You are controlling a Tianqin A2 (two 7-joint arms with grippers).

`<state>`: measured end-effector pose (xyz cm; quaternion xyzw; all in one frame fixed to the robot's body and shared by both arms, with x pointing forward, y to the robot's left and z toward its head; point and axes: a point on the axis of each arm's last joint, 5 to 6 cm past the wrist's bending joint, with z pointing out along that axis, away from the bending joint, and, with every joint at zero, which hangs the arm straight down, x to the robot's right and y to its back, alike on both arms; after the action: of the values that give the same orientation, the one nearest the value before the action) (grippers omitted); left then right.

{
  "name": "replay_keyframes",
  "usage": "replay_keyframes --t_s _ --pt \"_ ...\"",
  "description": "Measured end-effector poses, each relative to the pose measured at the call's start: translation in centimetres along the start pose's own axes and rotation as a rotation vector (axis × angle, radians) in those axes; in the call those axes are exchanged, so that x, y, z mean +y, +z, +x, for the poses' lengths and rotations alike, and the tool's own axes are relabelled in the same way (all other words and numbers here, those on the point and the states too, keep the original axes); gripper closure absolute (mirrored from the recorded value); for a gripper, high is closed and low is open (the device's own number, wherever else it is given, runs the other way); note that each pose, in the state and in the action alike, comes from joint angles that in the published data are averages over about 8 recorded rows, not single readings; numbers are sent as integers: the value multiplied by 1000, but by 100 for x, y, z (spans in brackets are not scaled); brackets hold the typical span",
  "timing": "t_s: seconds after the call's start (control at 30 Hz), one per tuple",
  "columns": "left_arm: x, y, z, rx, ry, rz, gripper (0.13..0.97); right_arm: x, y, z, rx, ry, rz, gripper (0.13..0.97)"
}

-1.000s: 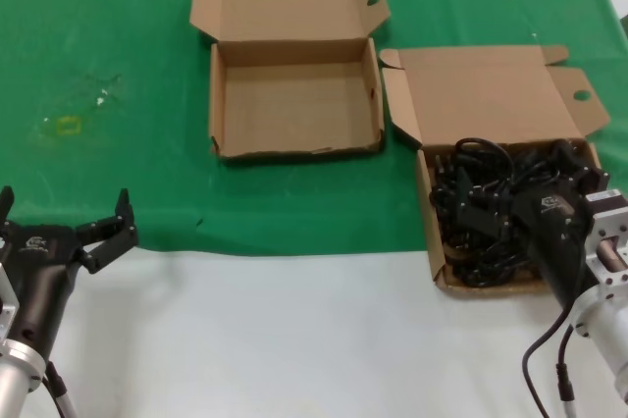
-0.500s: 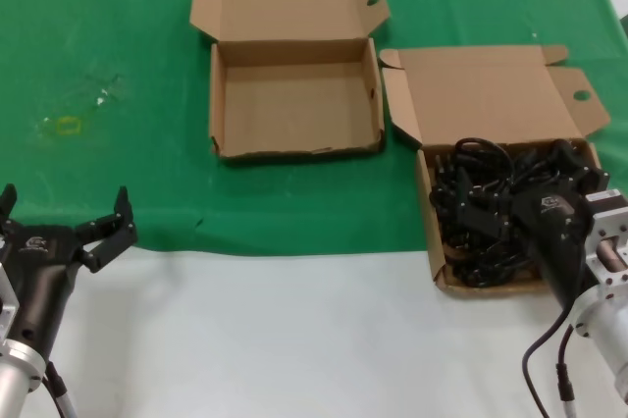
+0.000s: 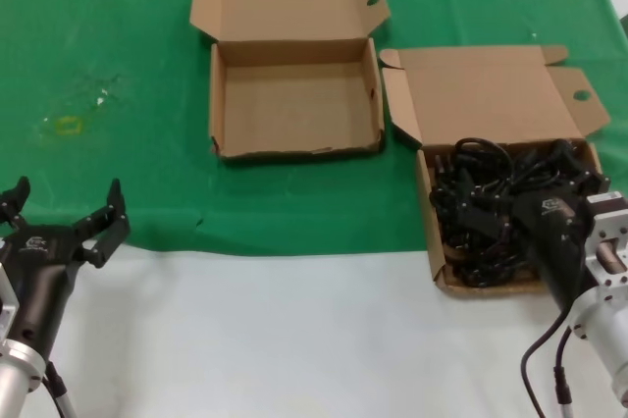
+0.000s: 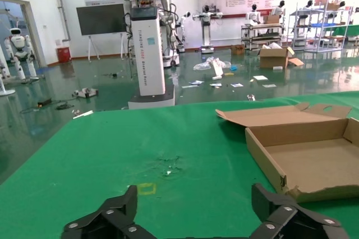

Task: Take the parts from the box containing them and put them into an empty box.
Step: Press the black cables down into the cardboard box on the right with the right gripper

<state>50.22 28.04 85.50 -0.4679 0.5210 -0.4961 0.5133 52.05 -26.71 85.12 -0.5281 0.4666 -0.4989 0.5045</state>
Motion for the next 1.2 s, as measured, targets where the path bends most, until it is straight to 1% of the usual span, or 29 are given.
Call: replay_keyframes --t_s 0.17,0.2,0.47,0.57,0.6,0.87,0.9,1.0,1.17,1.2 --pt "0 0 0 0 0 0 401 -24 12 26 -17 -13 1 130" --pt "0 0 0 0 0 0 401 -36 14 40 -21 -18 1 130" --pt "0 0 0 0 0 0 626 -186 10 240 -92 -85 -8 130" --pt "0 0 0 0 0 0 626 -279 8 333 -149 -120 -21 130" --pt "0 0 0 0 0 0 626 -316 8 367 -173 -134 -27 130" --pt "0 0 0 0 0 0 807 -717 98 673 -431 -272 -107 130" --pt "0 0 0 0 0 0 807 -772 121 709 -461 -292 -120 130" --pt "0 0 0 0 0 0 848 -940 205 814 -543 -364 -162 130" --pt "0 0 0 0 0 0 916 -1199 386 974 -652 -510 -234 130" --pt "0 0 0 0 0 0 916 -1245 428 1005 -670 -542 -247 130"
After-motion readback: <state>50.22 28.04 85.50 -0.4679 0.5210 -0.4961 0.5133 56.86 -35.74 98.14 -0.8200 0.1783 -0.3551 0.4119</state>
